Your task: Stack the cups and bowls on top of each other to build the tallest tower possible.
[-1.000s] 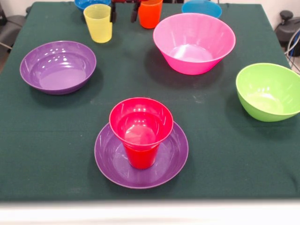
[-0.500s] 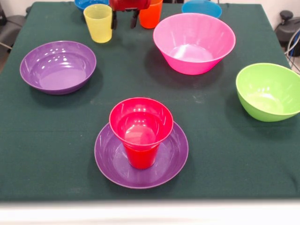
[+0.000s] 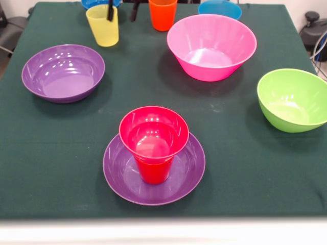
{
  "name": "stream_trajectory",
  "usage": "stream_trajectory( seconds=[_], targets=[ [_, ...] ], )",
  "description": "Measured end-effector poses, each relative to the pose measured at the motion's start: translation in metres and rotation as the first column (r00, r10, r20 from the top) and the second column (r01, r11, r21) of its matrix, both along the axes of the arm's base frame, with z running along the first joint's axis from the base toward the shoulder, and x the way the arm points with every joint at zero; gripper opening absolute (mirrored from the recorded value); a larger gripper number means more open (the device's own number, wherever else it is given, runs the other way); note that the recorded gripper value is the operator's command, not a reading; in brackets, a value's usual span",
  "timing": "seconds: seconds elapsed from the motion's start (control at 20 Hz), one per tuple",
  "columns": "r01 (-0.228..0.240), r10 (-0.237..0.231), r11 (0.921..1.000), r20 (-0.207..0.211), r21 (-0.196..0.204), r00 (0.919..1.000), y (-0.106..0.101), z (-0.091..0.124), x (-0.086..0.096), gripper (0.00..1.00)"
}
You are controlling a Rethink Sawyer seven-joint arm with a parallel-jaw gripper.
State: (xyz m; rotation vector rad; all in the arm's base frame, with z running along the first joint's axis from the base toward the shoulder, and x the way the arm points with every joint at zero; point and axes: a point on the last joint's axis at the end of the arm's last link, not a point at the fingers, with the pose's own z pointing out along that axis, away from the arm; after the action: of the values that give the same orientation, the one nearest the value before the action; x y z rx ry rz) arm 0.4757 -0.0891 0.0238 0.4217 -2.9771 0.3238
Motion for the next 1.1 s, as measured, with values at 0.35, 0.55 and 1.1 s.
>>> stream_trajectory(
  seconds=[0.35,0.55,1.1],
  targets=[
    [0.065,-0.063,0.9974,0.039,-0.032,0.9972,-0.021,0.053,0.020,1.00],
    [0.069,-0.067,0.9970,0.068,-0.034,0.9954,-0.021,0.068,0.030,1.00],
    [0.055,-0.054,0.9983,0.060,-0.017,0.9968,-0.012,0.062,0.031,1.00]
  ],
)
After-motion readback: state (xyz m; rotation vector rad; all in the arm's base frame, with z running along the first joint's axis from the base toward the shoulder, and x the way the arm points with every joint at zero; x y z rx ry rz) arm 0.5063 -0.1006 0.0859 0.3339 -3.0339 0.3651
